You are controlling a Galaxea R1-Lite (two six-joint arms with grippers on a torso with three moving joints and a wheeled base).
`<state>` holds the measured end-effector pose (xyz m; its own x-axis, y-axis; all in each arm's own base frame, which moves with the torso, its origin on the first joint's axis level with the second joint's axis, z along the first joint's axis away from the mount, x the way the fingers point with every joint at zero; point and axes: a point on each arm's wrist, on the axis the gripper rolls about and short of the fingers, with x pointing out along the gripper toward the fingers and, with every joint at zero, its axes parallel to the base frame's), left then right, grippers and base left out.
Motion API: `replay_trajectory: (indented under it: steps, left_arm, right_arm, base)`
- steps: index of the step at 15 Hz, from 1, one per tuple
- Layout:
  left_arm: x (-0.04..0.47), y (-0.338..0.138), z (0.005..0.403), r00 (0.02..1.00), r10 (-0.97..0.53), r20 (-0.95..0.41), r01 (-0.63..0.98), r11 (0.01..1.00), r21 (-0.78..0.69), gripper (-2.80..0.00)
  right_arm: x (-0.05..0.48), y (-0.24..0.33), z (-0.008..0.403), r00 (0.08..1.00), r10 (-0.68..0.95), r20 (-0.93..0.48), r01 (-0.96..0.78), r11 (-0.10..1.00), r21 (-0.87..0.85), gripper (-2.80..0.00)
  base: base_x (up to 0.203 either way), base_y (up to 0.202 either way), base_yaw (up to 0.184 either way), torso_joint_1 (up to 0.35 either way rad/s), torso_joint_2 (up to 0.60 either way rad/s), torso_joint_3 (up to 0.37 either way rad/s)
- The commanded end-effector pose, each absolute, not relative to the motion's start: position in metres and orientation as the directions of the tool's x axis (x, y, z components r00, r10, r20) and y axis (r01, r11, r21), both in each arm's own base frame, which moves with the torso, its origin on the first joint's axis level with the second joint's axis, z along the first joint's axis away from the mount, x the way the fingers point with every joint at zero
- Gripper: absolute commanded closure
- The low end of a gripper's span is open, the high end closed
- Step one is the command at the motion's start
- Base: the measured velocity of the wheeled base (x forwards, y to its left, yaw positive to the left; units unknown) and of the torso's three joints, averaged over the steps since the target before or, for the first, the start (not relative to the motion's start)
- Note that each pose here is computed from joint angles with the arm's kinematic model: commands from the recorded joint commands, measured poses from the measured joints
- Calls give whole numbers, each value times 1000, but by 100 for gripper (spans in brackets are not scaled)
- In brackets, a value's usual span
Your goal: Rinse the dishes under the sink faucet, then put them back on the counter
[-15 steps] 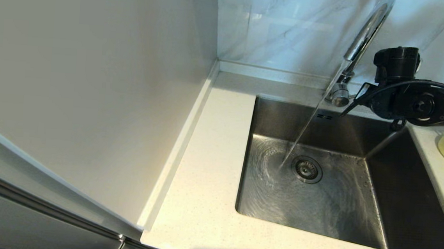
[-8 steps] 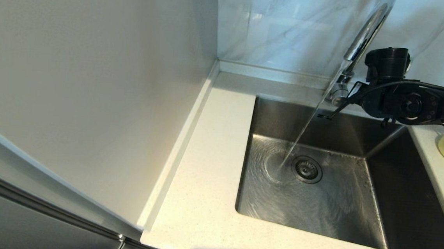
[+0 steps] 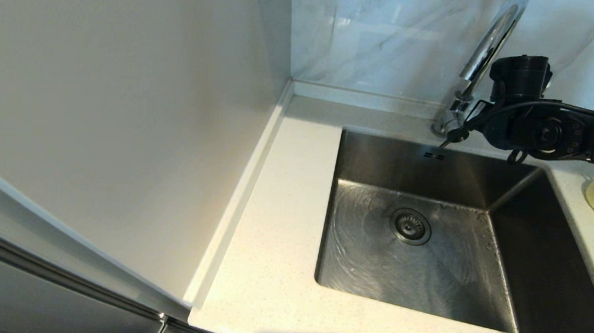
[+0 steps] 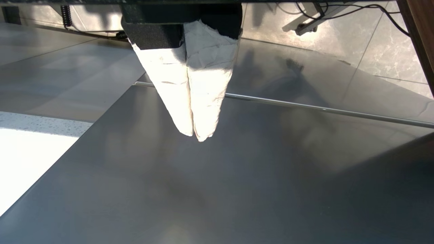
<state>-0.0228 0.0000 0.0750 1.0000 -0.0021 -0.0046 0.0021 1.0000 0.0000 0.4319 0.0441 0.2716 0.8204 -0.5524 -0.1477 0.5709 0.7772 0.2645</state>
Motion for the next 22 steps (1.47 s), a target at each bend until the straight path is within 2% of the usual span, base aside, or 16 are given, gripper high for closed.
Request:
replay_trajectory:
  steps: [1, 5, 8, 11, 13, 17, 19, 22]
  left_arm:
    - [-23, 0, 75, 1000, -2, -5, 2, 1000, 0, 0]
    - [-23, 0, 75, 1000, -2, -5, 2, 1000, 0, 0]
    - [-23, 0, 75, 1000, -2, -5, 2, 1000, 0, 0]
    - [-23, 0, 75, 1000, -2, -5, 2, 1000, 0, 0]
    - [-23, 0, 75, 1000, -2, -5, 2, 1000, 0, 0]
    - [-23, 0, 75, 1000, -2, -5, 2, 1000, 0, 0]
    - [-23, 0, 75, 1000, -2, -5, 2, 1000, 0, 0]
    - [-23, 0, 75, 1000, -2, -5, 2, 1000, 0, 0]
  right_arm:
    - [424, 39, 281, 815, -563, -135, 577, 769, 275, 0]
    - [391, 21, 295, 783, -605, -141, 620, 746, 244, 0]
    - [348, 4, 294, 746, -642, -177, 664, 733, 144, 0]
    - [279, -10, 272, 712, -656, -251, 671, 741, -36, 0]
    - [225, -13, 263, 717, -645, -265, 649, 756, -86, 0]
    - [125, -7, 229, 838, -490, -239, 496, 867, -38, 0]
    - [83, -6, 206, 909, -376, -177, 384, 923, 10, 0]
    - [35, -5, 167, 965, -256, -58, 257, 966, 9, 0]
  base:
    - [0, 0, 0, 0, 0, 0]
    - [0, 0, 0, 0, 0, 0]
    - [0, 0, 0, 0, 0, 0]
    - [0, 0, 0, 0, 0, 0]
    - [0, 0, 0, 0, 0, 0]
    - [0, 0, 0, 0, 0, 0]
    - [0, 0, 0, 0, 0, 0]
    - [0, 0, 0, 0, 0, 0]
